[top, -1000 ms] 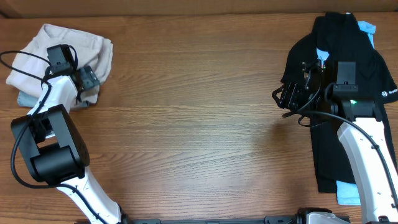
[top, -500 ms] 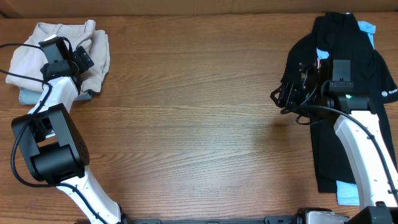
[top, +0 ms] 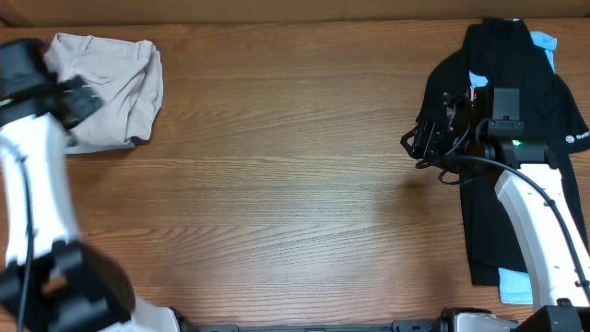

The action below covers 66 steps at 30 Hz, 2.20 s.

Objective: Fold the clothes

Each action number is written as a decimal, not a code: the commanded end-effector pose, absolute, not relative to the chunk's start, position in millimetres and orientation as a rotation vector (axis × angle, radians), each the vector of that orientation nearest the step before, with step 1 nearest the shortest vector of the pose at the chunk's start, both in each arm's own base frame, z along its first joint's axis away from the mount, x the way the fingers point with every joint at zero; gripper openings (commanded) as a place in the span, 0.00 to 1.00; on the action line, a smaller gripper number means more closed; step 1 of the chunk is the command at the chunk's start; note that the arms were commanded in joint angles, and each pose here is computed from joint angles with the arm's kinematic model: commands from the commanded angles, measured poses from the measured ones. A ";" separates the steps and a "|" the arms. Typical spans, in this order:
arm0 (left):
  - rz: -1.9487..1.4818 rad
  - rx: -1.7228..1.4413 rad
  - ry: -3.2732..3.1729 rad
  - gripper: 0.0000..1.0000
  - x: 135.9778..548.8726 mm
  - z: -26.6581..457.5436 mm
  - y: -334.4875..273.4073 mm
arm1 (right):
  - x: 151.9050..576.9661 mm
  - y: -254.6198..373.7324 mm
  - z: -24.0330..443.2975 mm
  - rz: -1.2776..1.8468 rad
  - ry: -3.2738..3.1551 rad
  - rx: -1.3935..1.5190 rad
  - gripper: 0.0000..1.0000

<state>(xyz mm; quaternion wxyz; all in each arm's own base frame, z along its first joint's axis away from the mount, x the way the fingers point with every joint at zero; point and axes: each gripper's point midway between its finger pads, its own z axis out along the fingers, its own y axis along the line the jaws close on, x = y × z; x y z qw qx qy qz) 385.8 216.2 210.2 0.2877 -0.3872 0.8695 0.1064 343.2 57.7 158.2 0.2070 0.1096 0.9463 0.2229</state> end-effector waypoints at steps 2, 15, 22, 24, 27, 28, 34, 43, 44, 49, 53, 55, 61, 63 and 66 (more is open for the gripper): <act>0.200 -1.066 2.437 1.00 362.6 179.0 224.0 | 348.9 58.6 170.0 0.628 2.602 0.280 0.60; 0.097 -0.934 2.683 1.00 365.1 73.3 218.1 | 348.5 58.6 169.7 0.628 2.604 0.281 0.61; 0.100 -0.934 2.685 1.00 385.5 24.6 230.0 | 344.9 58.5 167.7 0.621 2.621 0.262 0.65; 0.101 -0.929 2.676 1.00 391.2 15.5 232.5 | 344.8 58.6 167.7 0.621 2.621 0.259 0.66; 0.099 -0.903 2.647 1.00 405.3 4.9 234.3 | 344.8 58.6 167.7 0.621 2.621 0.259 0.66; 0.102 -0.894 2.637 1.00 409.5 3.1 234.8 | 344.9 58.6 167.7 0.621 2.620 0.259 0.66; 0.166 -0.695 2.572 1.00 446.8 -2.4 236.0 | 344.2 58.7 167.4 0.622 2.624 0.260 0.66; 0.341 -0.744 2.528 1.00 444.1 6.1 261.7 | 343.9 58.7 167.2 0.622 2.625 0.260 0.66; 0.344 -0.751 2.524 1.00 443.4 7.0 264.5 | 343.9 58.7 167.2 0.622 2.625 0.260 0.66; 0.354 -0.795 2.497 1.00 438.0 9.0 279.4 | 343.6 58.7 167.0 0.622 2.626 0.261 0.66; 0.391 -0.818 2.443 1.00 437.3 15.6 298.1 | 342.1 58.7 166.3 0.622 2.633 0.264 0.66; 0.401 -0.818 2.428 1.00 438.0 17.9 302.6 | 341.6 58.8 166.0 0.622 2.636 0.265 0.66; 0.402 -0.780 2.436 1.00 444.8 27.8 298.5 | 344.1 58.6 169.2 0.617 2.622 0.248 0.69; 0.398 -0.764 2.443 1.00 448.8 41.4 292.4 | 347.1 58.1 178.4 0.605 2.597 0.211 0.74; 0.383 -0.744 2.446 1.00 453.6 75.4 279.5 | 353.1 53.4 207.1 0.559 2.531 0.183 0.84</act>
